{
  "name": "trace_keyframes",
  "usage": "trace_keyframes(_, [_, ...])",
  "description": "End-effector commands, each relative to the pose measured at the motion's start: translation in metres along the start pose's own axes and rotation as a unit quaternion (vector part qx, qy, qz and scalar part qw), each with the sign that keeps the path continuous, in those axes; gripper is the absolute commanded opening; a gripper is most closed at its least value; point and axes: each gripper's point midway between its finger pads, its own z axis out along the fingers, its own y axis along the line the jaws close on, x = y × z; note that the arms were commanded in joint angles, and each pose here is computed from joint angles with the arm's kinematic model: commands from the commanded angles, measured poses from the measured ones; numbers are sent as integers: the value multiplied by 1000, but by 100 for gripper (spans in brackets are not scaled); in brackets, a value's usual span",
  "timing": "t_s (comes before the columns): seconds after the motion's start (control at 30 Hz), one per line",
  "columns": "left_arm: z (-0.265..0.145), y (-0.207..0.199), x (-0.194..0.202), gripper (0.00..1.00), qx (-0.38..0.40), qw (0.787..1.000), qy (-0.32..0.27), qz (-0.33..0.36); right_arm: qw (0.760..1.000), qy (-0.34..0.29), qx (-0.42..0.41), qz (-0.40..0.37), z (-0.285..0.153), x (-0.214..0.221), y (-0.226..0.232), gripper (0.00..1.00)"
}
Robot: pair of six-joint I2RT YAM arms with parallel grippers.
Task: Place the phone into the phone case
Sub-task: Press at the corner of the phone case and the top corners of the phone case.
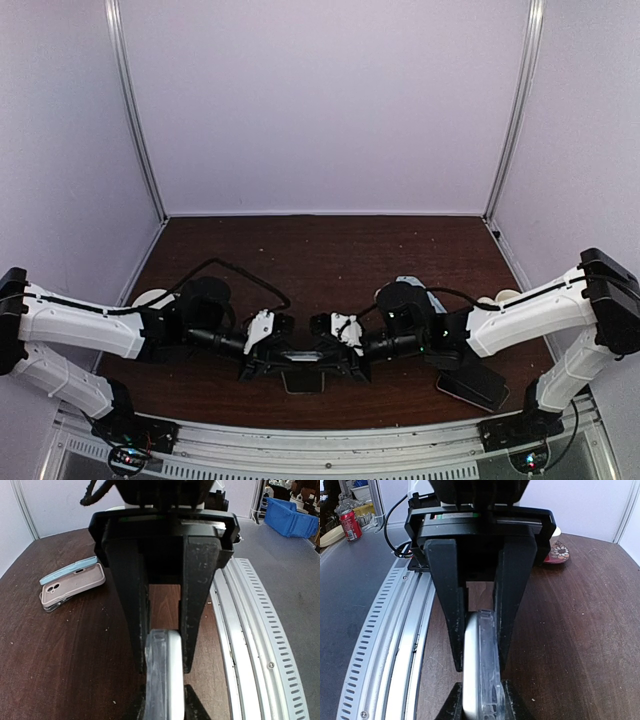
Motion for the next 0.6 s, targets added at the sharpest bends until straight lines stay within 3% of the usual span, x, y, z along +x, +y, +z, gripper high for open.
trace_keyframes(0.0, [-3,2,-1,34,-20,1000,-3,0,1000,-6,-1,0,-2,-4,-3,20])
trace_keyframes(0.1, [-13,14,-4,55,-74,997,-28,4,1000,-3,-5,4,-1,-1,-2,18])
trace_keyframes(0.2, [-26,15,-11,59,-101,993,-65,12,1000,-5,-10,5,-1,-2,-2,18])
trace_keyframes(0.33, [-35,8,-17,47,-100,990,-100,22,1000,-4,-9,0,-2,-2,-2,20])
trace_keyframes(0.57, [-19,0,-10,15,-52,996,-72,11,1000,-2,-7,-4,-1,-4,-4,21])
